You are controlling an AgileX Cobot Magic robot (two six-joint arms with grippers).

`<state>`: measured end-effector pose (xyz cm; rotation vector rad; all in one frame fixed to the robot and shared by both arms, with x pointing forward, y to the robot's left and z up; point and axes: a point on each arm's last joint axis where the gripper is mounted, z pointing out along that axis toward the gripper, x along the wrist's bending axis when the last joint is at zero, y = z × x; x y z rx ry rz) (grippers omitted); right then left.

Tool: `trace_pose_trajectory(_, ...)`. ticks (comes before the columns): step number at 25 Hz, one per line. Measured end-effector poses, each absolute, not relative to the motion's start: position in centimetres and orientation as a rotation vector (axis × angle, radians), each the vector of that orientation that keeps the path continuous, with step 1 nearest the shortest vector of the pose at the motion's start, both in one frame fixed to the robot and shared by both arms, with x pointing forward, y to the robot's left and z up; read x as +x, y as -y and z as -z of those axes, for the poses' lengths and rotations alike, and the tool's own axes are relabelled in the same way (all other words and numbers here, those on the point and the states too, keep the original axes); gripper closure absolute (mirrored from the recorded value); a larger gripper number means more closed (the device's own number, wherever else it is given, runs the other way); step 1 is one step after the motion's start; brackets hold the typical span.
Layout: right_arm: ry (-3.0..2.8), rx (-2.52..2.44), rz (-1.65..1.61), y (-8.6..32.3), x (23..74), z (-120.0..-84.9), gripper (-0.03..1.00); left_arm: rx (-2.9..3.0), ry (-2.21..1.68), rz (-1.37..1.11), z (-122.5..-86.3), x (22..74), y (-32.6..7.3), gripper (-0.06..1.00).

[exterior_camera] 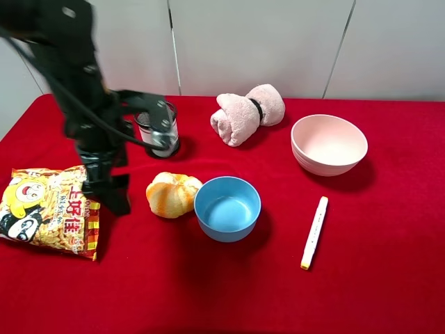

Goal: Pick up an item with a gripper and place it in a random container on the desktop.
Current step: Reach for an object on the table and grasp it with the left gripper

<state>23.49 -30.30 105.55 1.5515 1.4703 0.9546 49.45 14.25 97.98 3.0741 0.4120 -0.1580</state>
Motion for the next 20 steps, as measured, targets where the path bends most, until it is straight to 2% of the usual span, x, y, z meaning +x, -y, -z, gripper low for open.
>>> trace_pose_trajectory(11,-1.470,1.552,-0.955,30.3,23.5,-105.5,1.00,3.122,-0.051,0.227,-93.2,53.4,-11.3,-0.02)
trace_pose_trajectory(20,-1.470,1.552,-0.955,30.3,23.5,-105.5,1.00,3.081,0.233,0.177,-90.8,53.6,-9.4,-0.02)
